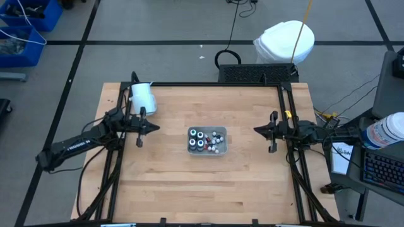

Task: Pick & Place food coloring
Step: Return to Home Position

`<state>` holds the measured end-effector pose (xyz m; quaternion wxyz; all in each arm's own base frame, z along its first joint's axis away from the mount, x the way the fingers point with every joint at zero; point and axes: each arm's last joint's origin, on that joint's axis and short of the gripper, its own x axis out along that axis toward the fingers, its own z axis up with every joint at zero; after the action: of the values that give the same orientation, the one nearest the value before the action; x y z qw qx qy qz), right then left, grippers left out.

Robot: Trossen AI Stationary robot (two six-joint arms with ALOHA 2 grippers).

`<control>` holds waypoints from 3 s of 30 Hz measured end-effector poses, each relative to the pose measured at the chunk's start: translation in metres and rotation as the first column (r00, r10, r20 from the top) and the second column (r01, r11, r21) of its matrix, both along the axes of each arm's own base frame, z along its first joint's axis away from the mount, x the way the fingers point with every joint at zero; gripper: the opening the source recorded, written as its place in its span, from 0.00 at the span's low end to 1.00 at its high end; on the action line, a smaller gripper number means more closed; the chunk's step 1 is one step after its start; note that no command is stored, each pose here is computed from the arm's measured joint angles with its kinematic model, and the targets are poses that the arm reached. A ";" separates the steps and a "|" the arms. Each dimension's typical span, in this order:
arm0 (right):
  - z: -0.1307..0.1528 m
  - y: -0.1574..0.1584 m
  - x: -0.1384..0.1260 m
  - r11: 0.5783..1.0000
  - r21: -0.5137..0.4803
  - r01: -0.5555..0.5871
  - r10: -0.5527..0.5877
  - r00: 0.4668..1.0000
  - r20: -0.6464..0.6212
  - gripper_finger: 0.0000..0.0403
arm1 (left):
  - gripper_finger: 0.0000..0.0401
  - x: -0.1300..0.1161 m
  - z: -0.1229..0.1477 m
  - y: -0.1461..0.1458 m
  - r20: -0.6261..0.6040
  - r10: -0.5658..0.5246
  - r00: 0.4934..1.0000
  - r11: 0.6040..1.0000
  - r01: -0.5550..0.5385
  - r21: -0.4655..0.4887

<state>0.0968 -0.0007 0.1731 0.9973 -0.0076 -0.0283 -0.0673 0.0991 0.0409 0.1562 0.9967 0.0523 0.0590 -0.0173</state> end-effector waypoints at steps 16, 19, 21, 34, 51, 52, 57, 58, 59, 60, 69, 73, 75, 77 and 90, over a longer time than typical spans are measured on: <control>-0.001 -0.004 0.000 1.000 0.008 0.009 -0.009 1.000 -0.010 0.00 | 0.00 0.002 -0.005 0.004 -0.044 -0.011 0.999 0.999 0.009 -0.032; -0.002 -0.002 0.000 0.999 0.007 -0.035 0.035 0.999 -0.015 0.00 | 0.00 0.005 -0.002 -0.002 -0.017 -0.066 0.998 0.996 0.065 -0.064; -0.002 -0.002 0.000 0.999 0.007 -0.041 0.041 0.999 -0.016 0.00 | 0.00 0.008 0.001 -0.008 0.011 -0.103 0.995 0.993 0.103 -0.063; -0.002 0.000 0.000 0.996 0.006 -0.094 0.094 0.995 -0.014 0.00 | 0.00 0.016 0.006 -0.042 0.056 -0.145 0.988 0.975 0.133 0.178; 0.000 0.000 0.000 0.993 0.007 -0.116 0.116 0.993 0.008 0.00 | 0.00 -0.003 0.017 -0.038 0.157 -0.169 0.973 0.974 0.140 0.180; 0.000 0.000 0.000 0.993 0.007 -0.116 0.116 0.993 0.008 0.00 | 0.00 -0.003 0.017 -0.038 0.157 -0.167 0.973 0.974 0.138 0.181; 0.000 0.000 0.000 0.993 0.006 -0.116 0.116 0.993 0.008 0.00 | 0.00 -0.003 0.016 -0.038 0.146 -0.166 0.975 0.974 0.139 0.178; 0.001 0.000 0.000 0.993 0.007 -0.116 0.116 0.993 0.009 0.00 | 0.00 -0.002 0.016 -0.038 0.145 -0.166 0.975 0.974 0.140 0.177; 0.001 0.000 0.000 0.993 0.007 -0.116 0.116 0.993 0.009 0.00 | 0.00 -0.003 0.016 -0.038 0.145 -0.166 0.975 0.974 0.140 0.176; 0.001 0.000 0.000 0.993 0.007 -0.115 0.115 0.993 0.011 0.00 | 0.00 -0.003 0.016 -0.038 0.145 -0.166 0.975 0.975 0.140 0.174; 0.000 0.000 0.001 0.993 0.015 -0.113 0.113 0.994 -0.001 0.00 | 0.05 -0.002 0.016 -0.038 0.148 -0.157 0.976 0.985 0.143 0.099; 0.000 0.000 0.000 0.993 0.026 -0.114 0.114 0.993 0.010 0.00 | 0.05 -0.002 0.017 -0.038 0.155 -0.158 0.975 0.984 0.142 0.104; 0.000 0.000 0.000 0.993 0.026 -0.114 0.114 0.993 0.008 0.00 | 0.04 -0.002 0.017 -0.038 0.157 -0.157 0.975 0.984 0.142 0.103; 0.000 0.000 0.000 0.993 0.026 -0.114 0.114 0.993 0.009 0.00 | 0.03 -0.002 0.017 -0.038 0.158 -0.157 0.975 0.984 0.142 0.104; 0.000 0.000 0.000 0.993 0.027 -0.114 0.114 0.993 0.009 0.00 | 0.10 -0.002 0.017 -0.038 0.163 -0.157 0.974 0.984 0.142 0.105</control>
<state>0.0973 -0.0005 0.1734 0.9994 0.0078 -0.0314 -0.0108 0.0966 0.0025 0.1737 0.9905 0.1041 -0.0297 -0.0851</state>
